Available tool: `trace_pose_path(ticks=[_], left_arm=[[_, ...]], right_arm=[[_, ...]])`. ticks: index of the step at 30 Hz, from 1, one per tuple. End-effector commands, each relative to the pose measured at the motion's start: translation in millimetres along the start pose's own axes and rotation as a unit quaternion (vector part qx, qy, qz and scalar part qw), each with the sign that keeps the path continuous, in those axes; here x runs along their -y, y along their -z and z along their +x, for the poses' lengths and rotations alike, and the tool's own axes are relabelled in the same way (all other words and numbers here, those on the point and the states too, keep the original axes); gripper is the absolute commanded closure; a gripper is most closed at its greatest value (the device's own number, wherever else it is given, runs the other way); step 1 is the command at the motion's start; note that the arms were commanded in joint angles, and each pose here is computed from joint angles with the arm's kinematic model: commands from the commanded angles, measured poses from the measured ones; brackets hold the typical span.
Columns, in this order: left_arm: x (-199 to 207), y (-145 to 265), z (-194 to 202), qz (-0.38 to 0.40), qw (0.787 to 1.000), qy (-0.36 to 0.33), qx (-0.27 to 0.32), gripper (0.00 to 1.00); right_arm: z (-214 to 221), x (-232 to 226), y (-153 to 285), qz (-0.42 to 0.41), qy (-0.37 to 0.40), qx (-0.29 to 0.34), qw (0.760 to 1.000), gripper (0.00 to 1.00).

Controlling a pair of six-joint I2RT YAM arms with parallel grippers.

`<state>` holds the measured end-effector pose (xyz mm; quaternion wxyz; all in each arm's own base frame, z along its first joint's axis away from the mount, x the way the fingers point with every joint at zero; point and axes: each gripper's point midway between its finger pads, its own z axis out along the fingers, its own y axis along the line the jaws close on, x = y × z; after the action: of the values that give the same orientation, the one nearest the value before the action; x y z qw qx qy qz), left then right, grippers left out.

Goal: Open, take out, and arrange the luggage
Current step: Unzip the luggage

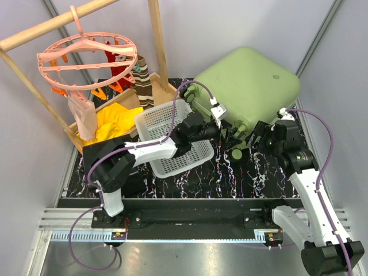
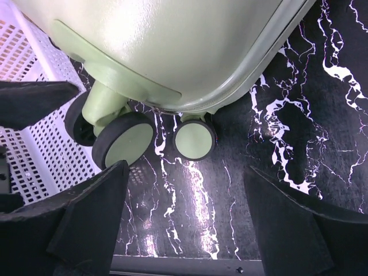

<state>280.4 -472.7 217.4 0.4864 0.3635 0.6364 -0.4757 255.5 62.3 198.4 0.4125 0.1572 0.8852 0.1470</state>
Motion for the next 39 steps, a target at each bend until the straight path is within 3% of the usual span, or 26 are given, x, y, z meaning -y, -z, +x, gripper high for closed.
trace_pose_path(ticks=[1, 5, 10, 14, 17, 18, 21, 22, 28, 30, 39], left_arm=[[17.5, -18.4, -22.2, 0.035, 0.999, 0.009, 0.026, 0.01], [4.6, -27.0, -7.5, 0.001, 1.0, 0.012, -0.01, 0.01], [-5.7, -27.1, -5.0, -0.039, 0.999, 0.013, -0.013, 0.01], [0.0, -34.6, -3.0, -0.019, 0.999, 0.027, -0.027, 0.01], [8.1, -39.9, 5.0, 0.008, 0.998, 0.045, -0.047, 0.14], [10.2, -39.8, 3.7, 0.013, 0.997, 0.052, -0.046, 0.27], [17.7, -40.0, -2.7, 0.027, 0.997, 0.066, -0.038, 0.47], [19.5, -39.7, -5.5, 0.032, 0.996, 0.07, -0.035, 0.58], [37.8, -39.5, -26.9, 0.078, 0.99, 0.118, -0.011, 0.94], [43.0, -38.2, -36.3, 0.094, 0.985, 0.144, 0.003, 1.0], [60.8, -33.8, -55.9, 0.153, 0.963, 0.22, 0.03, 1.0]], right_arm=[[6.1, 7.9, -2.6, 0.008, 0.005, 0.001, 1.0, 0.14], [15.6, 14.5, -3.1, 0.01, 0.005, 0.004, 1.0, 0.2], [8.5, 12.0, 1.4, 0.0, 0.001, 0.033, 0.999, 0.26], [16.4, 6.9, -18.2, -0.03, -0.009, 0.039, 0.999, 0.3], [23.2, 1.4, -32.6, -0.056, -0.019, 0.04, 0.997, 0.35], [24.6, 0.0, -34.7, -0.062, -0.022, 0.04, 0.997, 0.37], [22.0, -6.1, -39.3, -0.089, -0.025, 0.065, 0.994, 0.41], [21.7, -8.9, -40.3, -0.1, -0.025, 0.072, 0.992, 0.42], [26.6, -11.0, -54.1, -0.132, -0.027, 0.102, 0.986, 0.44], [26.4, -13.4, -58.6, -0.141, -0.025, 0.109, 0.984, 0.44], [28.1, -27.1, -72.7, -0.165, 0.004, 0.138, 0.977, 0.44]])
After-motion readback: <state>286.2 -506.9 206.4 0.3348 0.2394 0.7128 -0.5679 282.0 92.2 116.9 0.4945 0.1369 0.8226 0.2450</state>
